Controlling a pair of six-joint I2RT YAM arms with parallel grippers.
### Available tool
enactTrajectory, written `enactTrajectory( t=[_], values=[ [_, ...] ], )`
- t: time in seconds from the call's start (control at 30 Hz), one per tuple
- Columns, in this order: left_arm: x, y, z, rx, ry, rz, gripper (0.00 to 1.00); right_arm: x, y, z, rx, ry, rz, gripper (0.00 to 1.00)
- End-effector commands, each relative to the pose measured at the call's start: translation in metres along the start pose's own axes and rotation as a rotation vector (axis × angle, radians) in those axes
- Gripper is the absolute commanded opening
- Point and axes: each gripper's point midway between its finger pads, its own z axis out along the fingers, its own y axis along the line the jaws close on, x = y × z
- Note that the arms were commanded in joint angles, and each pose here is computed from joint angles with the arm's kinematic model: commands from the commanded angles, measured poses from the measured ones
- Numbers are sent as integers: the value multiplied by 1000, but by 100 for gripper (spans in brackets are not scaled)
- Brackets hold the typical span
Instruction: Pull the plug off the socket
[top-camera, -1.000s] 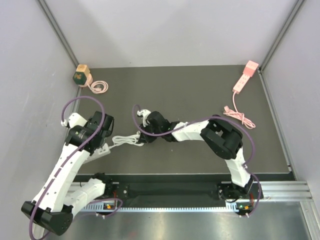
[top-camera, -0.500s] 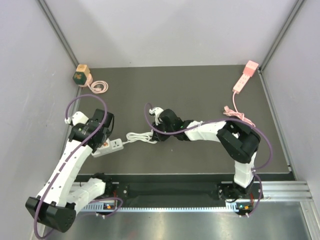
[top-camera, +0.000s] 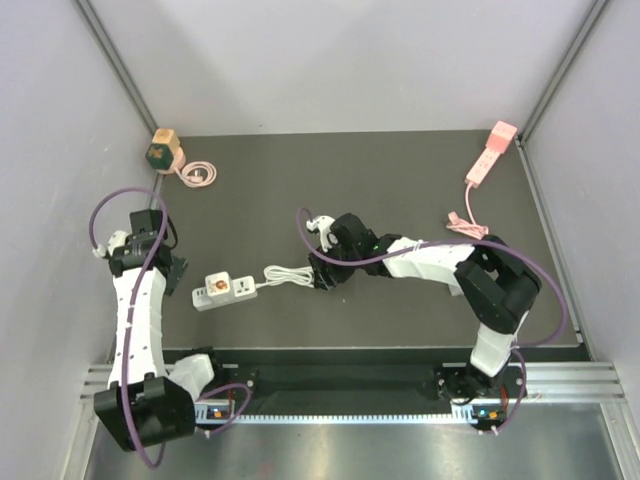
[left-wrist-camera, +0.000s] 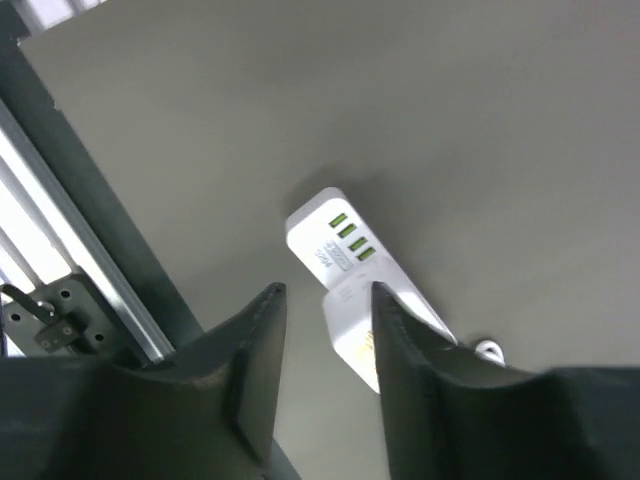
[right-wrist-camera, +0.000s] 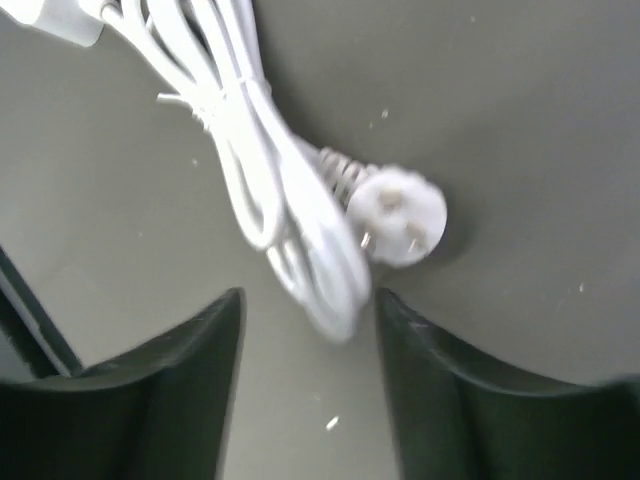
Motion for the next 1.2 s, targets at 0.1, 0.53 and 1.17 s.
enactTrajectory(
  t=[0.1,0.53,1.17],
  values=[
    [17,-4,24,101,142,-47,26,-54,15,-51,43,-92,-110,88],
    [41,-14,67,226,224,-45,0,-149,118,-13,-145,-226,-329,100],
    [62,5,102,103,288,-32,0,-138,201,65,-423,-406,-750,97]
  ],
)
